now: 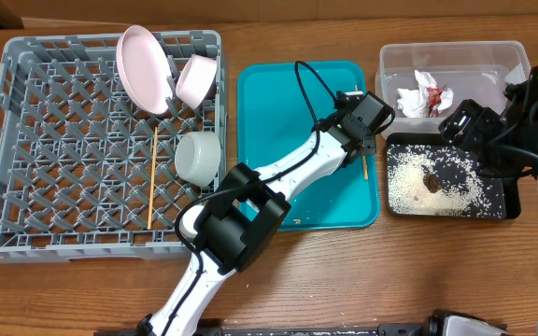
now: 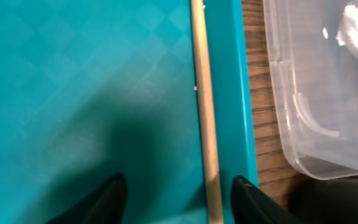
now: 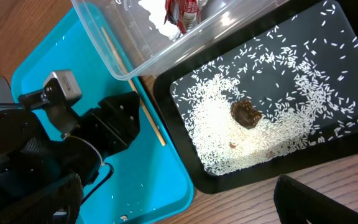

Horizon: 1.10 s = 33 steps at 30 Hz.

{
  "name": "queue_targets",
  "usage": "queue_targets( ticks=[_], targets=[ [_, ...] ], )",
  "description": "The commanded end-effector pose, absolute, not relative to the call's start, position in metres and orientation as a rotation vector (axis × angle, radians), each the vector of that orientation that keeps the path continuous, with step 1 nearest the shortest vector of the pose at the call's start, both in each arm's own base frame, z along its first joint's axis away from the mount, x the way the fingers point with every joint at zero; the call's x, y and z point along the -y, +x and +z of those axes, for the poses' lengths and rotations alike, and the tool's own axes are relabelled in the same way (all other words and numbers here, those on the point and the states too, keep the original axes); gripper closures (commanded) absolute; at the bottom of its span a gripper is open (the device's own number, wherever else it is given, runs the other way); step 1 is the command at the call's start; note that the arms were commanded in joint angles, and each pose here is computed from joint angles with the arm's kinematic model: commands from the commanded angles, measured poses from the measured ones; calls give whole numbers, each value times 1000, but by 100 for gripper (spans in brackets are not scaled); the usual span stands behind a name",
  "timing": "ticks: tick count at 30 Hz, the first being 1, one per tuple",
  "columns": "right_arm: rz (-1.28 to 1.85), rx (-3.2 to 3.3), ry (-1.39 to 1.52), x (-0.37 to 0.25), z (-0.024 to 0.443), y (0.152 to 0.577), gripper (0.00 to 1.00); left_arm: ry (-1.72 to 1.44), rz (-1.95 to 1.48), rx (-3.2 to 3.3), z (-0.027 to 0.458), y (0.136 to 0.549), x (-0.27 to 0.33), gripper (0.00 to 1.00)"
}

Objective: Sort waste into correct bins and load items into the dishwasher
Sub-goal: 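Align the left gripper over the second chopstick on the tray and grasp it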

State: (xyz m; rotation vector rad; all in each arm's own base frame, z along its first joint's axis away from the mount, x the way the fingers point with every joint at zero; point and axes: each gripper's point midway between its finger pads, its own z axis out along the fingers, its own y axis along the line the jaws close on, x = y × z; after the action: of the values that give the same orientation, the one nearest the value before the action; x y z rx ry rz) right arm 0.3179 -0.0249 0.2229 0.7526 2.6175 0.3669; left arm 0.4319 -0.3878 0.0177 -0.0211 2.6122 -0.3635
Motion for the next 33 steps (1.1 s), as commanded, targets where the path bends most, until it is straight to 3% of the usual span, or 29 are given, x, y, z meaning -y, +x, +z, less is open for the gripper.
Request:
queue_targets(
  ticks=[1, 9, 13, 21, 29, 33],
  targets=[
    [358, -2594, 750, 28, 230, 321, 0, 44, -263, -2662, -9, 425, 378, 49],
    [358, -2593, 749, 28, 230, 321, 0, 159, -169, -2647, -11, 420, 375, 52],
    [358, -2593, 749, 28, 230, 321, 0, 159, -124, -2609, -6, 422, 376, 47],
    [358, -2593, 749, 28, 230, 321, 0, 246, -113, -2590, -1, 423, 381, 47],
    [358, -2593, 749, 28, 230, 321, 0, 256, -56, -2546, 5, 423, 383, 36],
    [358, -2594, 750, 28, 230, 321, 0, 257, -52, -2550, 14, 424, 384, 36]
  ],
)
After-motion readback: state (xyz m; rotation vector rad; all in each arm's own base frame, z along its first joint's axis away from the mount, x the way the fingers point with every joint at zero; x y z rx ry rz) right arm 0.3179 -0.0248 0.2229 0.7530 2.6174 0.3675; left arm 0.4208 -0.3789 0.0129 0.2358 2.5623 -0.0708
